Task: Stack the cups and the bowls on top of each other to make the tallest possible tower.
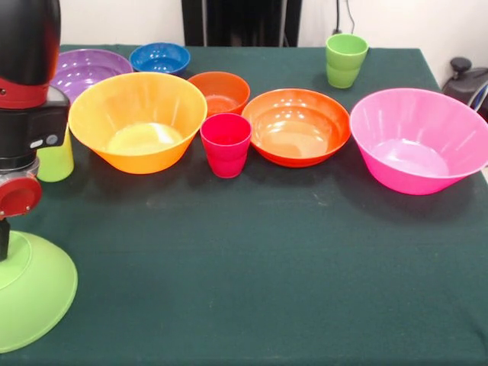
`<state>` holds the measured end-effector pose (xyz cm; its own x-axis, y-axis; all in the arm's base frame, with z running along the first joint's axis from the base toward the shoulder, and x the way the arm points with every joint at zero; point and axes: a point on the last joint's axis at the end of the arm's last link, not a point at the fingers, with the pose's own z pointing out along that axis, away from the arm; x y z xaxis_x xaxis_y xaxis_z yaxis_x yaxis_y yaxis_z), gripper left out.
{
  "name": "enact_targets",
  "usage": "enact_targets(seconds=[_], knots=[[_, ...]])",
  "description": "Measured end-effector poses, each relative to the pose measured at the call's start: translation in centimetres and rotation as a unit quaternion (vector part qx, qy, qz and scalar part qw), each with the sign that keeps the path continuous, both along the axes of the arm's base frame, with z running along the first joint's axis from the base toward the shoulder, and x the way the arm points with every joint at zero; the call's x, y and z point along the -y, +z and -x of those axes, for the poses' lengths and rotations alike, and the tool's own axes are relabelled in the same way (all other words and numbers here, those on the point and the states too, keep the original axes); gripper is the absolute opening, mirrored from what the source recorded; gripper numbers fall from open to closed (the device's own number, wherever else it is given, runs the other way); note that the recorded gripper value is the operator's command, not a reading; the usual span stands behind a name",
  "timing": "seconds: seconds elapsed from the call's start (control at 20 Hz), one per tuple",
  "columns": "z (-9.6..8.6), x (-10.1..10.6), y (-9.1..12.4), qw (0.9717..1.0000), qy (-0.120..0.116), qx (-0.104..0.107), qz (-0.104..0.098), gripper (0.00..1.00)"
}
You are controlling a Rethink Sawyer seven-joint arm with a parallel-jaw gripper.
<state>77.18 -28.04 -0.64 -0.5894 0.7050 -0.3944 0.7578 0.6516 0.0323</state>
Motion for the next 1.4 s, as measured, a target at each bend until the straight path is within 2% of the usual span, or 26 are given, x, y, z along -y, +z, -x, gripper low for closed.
enact_targets(seconds=[0.7,1.1,1.4], knots=[[-0.5,0.3,-0.1,0.9996,-0.009,0.014,-0.021,1.00],[-0.7,0.2,0.0,0.9995,-0.011,0.017,-0.026,1.00],[-1.2,-0.6,0.1,0.9986,-0.019,0.025,-0.043,1.00]])
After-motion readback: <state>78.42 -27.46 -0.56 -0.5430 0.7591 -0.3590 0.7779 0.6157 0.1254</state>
